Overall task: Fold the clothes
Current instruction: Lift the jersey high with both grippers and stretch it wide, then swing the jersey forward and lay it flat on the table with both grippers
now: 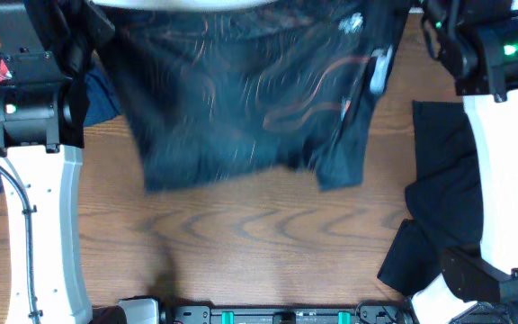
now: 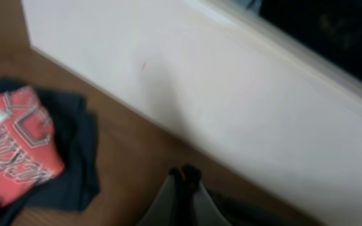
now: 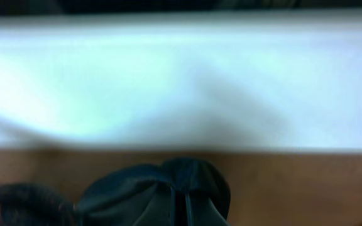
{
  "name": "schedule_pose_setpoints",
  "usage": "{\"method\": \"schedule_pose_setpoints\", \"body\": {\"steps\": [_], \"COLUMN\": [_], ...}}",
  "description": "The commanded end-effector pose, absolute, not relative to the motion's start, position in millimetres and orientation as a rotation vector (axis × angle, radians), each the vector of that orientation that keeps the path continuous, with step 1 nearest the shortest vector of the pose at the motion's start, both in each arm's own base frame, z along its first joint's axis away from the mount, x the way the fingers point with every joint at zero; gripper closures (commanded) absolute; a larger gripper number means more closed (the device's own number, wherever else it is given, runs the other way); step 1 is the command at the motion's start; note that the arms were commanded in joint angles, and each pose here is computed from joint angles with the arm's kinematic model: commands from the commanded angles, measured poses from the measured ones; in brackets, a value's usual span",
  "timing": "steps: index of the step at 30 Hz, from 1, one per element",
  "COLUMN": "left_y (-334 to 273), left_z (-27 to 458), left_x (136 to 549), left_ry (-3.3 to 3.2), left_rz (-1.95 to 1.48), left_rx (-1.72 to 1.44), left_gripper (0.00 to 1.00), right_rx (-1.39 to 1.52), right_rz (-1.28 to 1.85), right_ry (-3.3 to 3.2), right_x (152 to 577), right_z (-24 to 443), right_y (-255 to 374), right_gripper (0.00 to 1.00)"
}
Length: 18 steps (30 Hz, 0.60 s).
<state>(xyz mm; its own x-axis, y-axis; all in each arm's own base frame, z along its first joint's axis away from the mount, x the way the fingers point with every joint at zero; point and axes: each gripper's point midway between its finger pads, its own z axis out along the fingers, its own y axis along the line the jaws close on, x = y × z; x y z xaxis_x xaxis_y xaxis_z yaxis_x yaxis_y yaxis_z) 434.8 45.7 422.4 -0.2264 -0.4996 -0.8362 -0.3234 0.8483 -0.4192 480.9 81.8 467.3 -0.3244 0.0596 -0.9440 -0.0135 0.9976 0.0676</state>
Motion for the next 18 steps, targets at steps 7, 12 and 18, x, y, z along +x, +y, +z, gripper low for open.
{"method": "schedule_pose_setpoints", "body": {"steps": [7, 12, 18], "left_y": [58.7, 58.3, 42.1], "left_z": [561.0, 527.5, 412.9], "left_x": [387.3, 382.3, 392.8], "left_ry": [1.475, 1.615, 2.043], "left_rz": [-0.148, -0.12, -0.119], "left_rx": [-0.567, -0.599, -0.623], "left_gripper": [0.94, 0.94, 0.94], "right_rx": [0.033, 0.004, -0.166], "right_rz": [-0.05, -0.021, 0.129], "right_ry": [1.606, 1.899, 2.368], "right_x": [419.0, 411.2, 380.3], "right_z": [587.3, 514.1, 400.9], "right_y": [46.4, 53.6, 84.2], "right_gripper": [0.99, 0.99, 0.99]}}
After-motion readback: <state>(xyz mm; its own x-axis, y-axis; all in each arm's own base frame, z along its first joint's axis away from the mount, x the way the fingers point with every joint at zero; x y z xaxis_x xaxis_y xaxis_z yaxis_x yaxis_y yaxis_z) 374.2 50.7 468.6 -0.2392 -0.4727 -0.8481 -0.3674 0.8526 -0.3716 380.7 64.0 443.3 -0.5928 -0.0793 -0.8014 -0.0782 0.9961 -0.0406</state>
